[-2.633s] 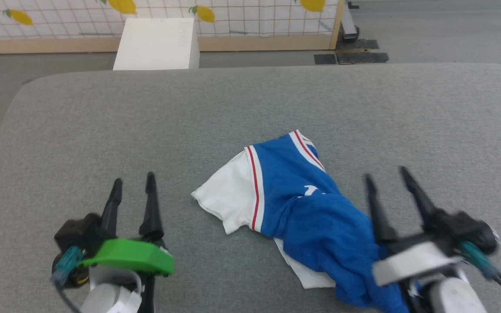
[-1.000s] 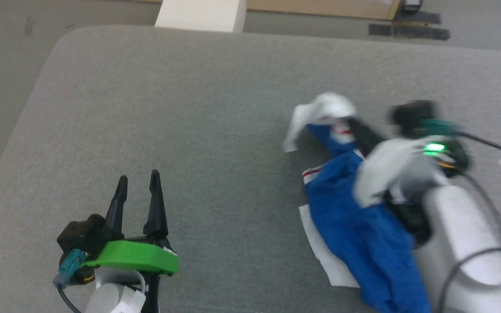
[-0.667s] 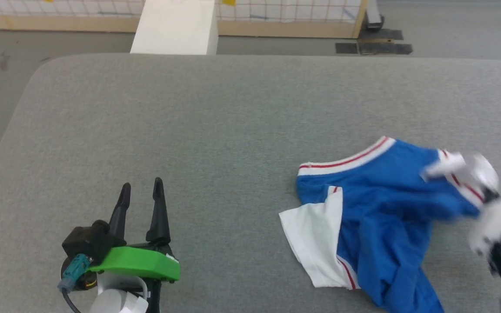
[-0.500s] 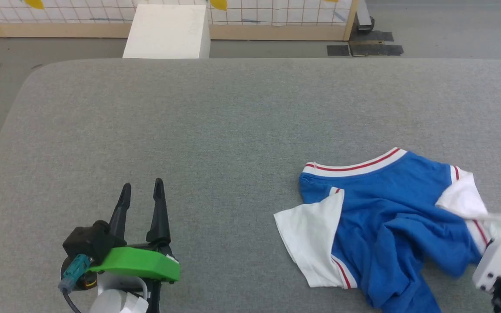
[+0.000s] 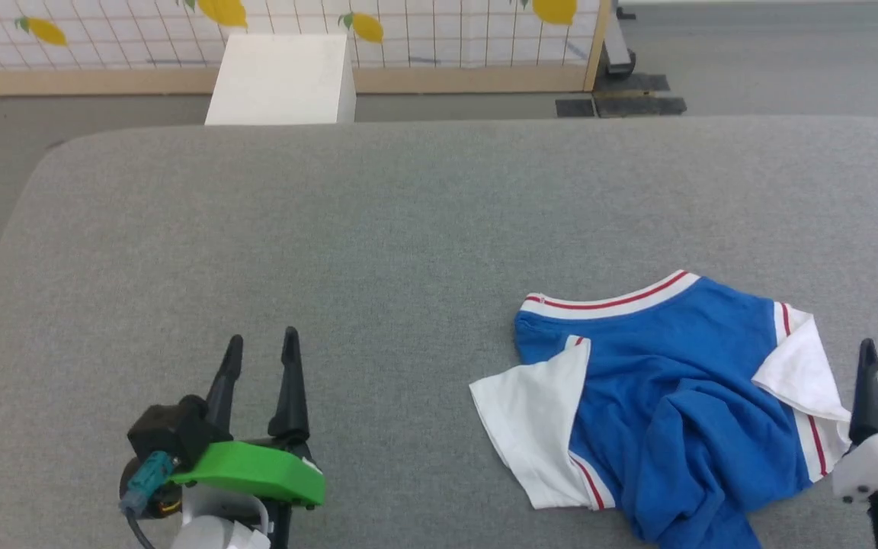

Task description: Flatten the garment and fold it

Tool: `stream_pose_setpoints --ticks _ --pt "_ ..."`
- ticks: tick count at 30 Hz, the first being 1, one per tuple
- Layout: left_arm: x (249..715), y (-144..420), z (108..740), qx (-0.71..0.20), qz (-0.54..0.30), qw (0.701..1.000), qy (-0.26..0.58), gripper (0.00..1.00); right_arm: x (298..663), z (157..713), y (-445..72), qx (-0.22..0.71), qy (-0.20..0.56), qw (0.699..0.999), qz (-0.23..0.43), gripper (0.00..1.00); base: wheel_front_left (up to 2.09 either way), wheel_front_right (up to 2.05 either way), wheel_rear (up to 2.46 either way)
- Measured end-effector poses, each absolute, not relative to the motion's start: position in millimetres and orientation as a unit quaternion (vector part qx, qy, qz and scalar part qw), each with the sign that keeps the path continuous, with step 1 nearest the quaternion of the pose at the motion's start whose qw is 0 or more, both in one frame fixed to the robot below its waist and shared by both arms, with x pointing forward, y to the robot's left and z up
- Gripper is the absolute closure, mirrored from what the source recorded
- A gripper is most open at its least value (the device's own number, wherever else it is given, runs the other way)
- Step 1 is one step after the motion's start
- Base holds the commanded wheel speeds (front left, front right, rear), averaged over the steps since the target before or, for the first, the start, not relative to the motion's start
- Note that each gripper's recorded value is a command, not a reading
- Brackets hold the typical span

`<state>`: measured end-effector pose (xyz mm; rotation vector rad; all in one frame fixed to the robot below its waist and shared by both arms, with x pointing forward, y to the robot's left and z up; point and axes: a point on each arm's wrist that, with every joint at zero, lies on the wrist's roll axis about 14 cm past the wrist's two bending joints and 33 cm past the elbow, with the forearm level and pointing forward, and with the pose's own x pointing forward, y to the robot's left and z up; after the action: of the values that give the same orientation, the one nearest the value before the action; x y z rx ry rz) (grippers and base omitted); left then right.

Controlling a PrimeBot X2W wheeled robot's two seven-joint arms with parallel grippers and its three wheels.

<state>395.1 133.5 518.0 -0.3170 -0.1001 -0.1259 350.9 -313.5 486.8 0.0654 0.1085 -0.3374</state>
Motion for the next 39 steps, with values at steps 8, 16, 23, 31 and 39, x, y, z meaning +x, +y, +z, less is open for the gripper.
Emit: stream_pose_setpoints --ticks 8,16,23,31,39 --pt "385.3 72.8 504.2 -0.154 -0.150 0.977 -0.010 0.00 329.2 497.1 -275.4 0.010 -0.001 0.994 -0.111 0.00 0.00 0.00 0.00" --pt "389.8 -8.6 480.7 -0.094 -0.259 0.957 0.088 0.00 318.4 495.4 -269.5 0.022 -0.001 0.994 -0.107 0.00 0.00 0.00 0.00" --pt "392.8 -28.9 422.0 0.003 -0.272 0.930 0.246 0.00 312.1 493.2 -272.9 0.031 0.004 0.993 -0.117 0.00 0.00 0.00 0.00" --pt "399.2 -31.5 384.3 0.072 -0.279 0.892 0.348 0.00 314.0 483.3 -275.4 0.044 0.018 0.991 -0.126 0.00 0.00 0.00 0.00" --pt "399.9 -46.4 387.5 0.068 -0.317 0.880 0.348 1.00 318.0 477.2 -274.0 0.054 0.022 0.990 -0.126 0.00 0.00 0.00 0.00"
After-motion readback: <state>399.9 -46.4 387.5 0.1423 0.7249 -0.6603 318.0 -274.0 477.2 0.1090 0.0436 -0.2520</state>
